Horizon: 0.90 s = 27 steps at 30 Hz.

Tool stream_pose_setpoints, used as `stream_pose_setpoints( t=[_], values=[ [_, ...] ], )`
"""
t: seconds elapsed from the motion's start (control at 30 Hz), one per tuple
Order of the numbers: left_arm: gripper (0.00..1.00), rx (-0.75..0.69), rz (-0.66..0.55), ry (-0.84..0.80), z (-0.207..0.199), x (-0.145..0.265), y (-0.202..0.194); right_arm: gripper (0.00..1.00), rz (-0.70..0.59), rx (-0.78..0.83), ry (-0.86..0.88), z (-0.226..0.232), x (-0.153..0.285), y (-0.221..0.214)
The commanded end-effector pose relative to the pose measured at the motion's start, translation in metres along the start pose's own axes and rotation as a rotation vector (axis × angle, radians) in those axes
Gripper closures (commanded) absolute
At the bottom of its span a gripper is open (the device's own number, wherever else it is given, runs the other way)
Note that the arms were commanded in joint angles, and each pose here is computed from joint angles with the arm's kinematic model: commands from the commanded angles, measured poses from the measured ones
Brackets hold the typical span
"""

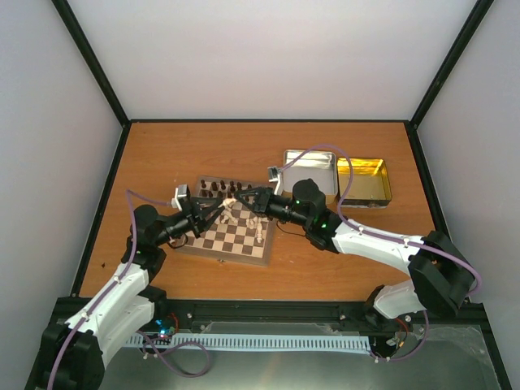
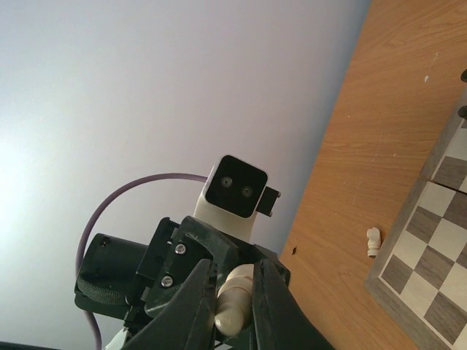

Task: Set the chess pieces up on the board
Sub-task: Pick up the chess piece from the chessboard.

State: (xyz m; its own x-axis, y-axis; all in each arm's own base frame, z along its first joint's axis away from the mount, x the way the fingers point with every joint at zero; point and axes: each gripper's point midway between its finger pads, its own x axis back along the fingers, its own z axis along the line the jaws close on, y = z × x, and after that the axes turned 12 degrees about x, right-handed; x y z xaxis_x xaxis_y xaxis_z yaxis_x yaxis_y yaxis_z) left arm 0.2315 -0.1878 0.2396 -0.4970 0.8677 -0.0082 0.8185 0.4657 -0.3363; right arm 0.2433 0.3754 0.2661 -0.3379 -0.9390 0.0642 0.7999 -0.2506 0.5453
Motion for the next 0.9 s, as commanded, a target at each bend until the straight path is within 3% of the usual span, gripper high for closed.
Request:
stream_pose_setpoints(
  t=[0.0,0.37,0.5,0.63,0.87],
  values=[
    [0.79,-0.028,0.007,-0.049,-0.018,0.000,-0.006,0.89,-0.025,0.003,0.040,0.009,0.005,0.006],
    [0.99,-0.089,-0.036,-0.002,-0.022,-0.003,0.000,0.90,-0.028,0.016,-0.004,0.000,0.008,0.004],
    [0.99,-0.190,-0.155,0.202,-0.001,0.004,0.018,0.90,-0.040,0.104,-0.189,-0.025,0.022,0.007],
    [0.99,-0.418,-0.304,0.482,0.022,0.025,0.049,0.90,-0.044,0.216,-0.443,-0.060,0.046,0.012],
    [0.99,-0.540,-0.473,1.021,0.079,0.086,0.099,0.90,-0.002,0.343,-0.695,-0.092,0.073,0.009]
  ],
)
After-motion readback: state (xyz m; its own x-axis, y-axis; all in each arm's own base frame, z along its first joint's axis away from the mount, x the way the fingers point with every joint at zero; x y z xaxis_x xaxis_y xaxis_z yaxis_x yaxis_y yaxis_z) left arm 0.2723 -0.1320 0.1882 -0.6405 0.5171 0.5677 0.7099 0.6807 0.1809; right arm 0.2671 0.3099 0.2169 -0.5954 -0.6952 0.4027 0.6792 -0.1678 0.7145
